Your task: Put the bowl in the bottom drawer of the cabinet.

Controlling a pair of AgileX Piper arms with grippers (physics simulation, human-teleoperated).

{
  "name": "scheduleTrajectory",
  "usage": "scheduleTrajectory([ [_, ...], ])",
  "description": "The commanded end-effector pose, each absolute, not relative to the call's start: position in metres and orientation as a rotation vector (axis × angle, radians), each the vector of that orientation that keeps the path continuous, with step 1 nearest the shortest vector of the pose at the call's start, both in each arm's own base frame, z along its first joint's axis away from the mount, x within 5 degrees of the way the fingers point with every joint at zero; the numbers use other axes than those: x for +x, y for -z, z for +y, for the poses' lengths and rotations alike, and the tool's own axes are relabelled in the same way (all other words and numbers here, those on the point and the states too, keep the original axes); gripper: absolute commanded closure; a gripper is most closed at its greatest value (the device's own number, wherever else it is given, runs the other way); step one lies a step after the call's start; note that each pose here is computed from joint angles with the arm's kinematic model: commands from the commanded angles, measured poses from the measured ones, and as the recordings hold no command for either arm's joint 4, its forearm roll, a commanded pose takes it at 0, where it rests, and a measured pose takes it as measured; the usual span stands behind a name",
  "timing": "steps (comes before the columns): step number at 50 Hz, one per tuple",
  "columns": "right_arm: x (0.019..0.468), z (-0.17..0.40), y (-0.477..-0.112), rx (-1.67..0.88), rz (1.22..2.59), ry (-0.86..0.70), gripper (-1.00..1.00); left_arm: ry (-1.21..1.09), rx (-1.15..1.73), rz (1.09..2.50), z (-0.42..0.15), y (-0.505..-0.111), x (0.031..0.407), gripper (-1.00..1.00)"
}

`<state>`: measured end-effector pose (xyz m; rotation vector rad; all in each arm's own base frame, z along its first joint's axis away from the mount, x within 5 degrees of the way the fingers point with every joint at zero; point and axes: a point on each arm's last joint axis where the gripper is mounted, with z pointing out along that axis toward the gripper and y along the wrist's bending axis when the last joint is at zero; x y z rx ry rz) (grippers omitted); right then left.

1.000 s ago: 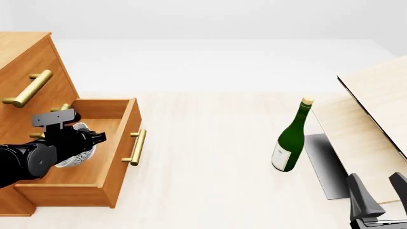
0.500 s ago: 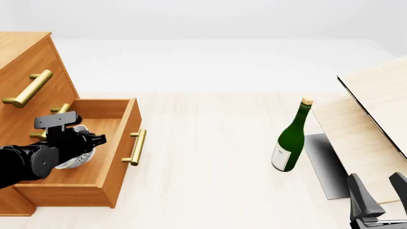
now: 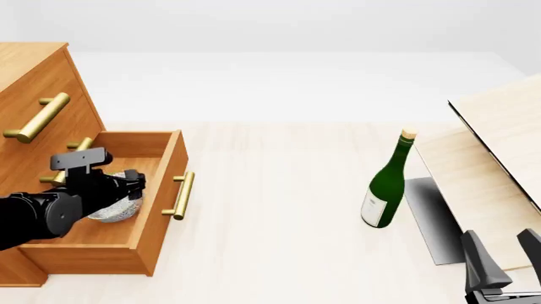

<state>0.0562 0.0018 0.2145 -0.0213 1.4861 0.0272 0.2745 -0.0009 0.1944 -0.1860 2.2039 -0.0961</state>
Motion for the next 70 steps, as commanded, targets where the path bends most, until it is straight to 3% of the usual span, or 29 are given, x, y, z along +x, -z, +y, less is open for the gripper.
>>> scheduleTrajectory([
  [1, 0.056, 0.002, -0.215, -0.021, 1.486, -0.027, -1.0, 0.1, -0.181, 2.184, -0.002, -0.199, 0.274, -1.0],
  [70, 0.056, 0.002, -0.215, -0.021, 1.486, -0.027, -1.0, 0.153, -0.112, 1.986, -0.015, -0.272, 0.247, -1.0],
])
